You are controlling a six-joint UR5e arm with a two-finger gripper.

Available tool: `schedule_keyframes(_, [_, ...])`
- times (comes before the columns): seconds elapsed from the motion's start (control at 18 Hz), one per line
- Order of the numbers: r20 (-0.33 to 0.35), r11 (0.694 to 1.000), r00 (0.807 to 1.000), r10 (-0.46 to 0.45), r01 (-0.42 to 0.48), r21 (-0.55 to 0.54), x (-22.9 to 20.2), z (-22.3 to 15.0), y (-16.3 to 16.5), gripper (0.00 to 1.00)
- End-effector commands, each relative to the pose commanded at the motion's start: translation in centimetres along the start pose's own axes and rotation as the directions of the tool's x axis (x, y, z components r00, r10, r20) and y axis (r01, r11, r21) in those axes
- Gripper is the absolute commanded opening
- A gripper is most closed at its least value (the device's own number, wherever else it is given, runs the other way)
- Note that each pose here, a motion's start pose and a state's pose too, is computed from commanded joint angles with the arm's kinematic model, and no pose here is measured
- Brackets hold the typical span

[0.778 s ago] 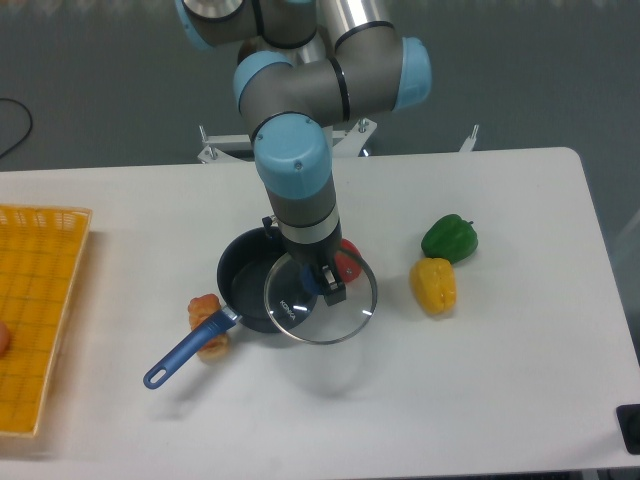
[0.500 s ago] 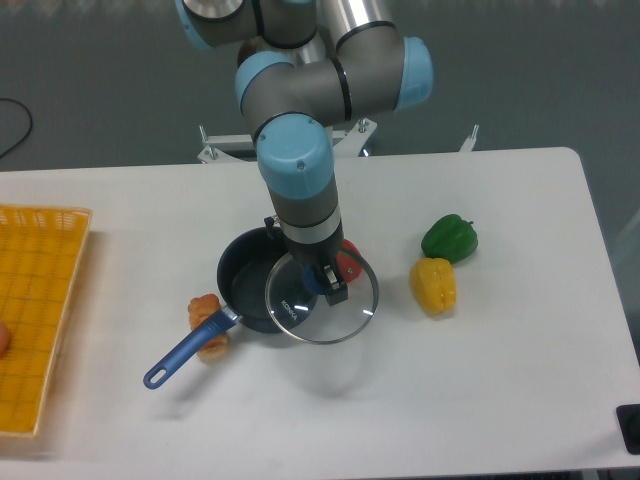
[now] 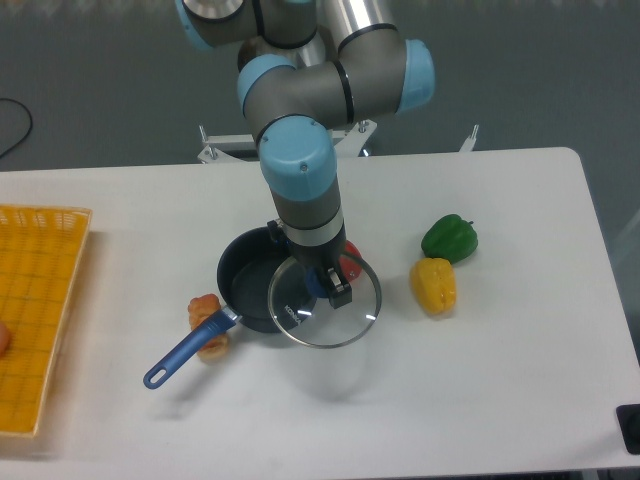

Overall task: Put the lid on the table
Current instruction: 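Lift the glass lid off the dark saucepan with the gripper, then carry the held glass lid beside the saucepan toward the yellow pepper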

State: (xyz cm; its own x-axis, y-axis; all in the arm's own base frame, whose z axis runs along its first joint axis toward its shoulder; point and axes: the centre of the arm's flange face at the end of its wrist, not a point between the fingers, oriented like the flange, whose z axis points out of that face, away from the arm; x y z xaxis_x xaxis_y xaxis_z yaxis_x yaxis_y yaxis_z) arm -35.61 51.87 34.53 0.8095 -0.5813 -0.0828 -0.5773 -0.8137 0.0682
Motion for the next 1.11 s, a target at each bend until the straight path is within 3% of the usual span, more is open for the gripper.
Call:
schedule_keyframes(0.5, [0.014,0.998,0.997,-0.07,0.07,-0.004,-3.1,1.3,3.5,0.66])
schedule_keyframes(1.11, [-0.03,0.996,0.995,-0.093,0.092,-0.018,-3.9,5.7,3.4,0.66])
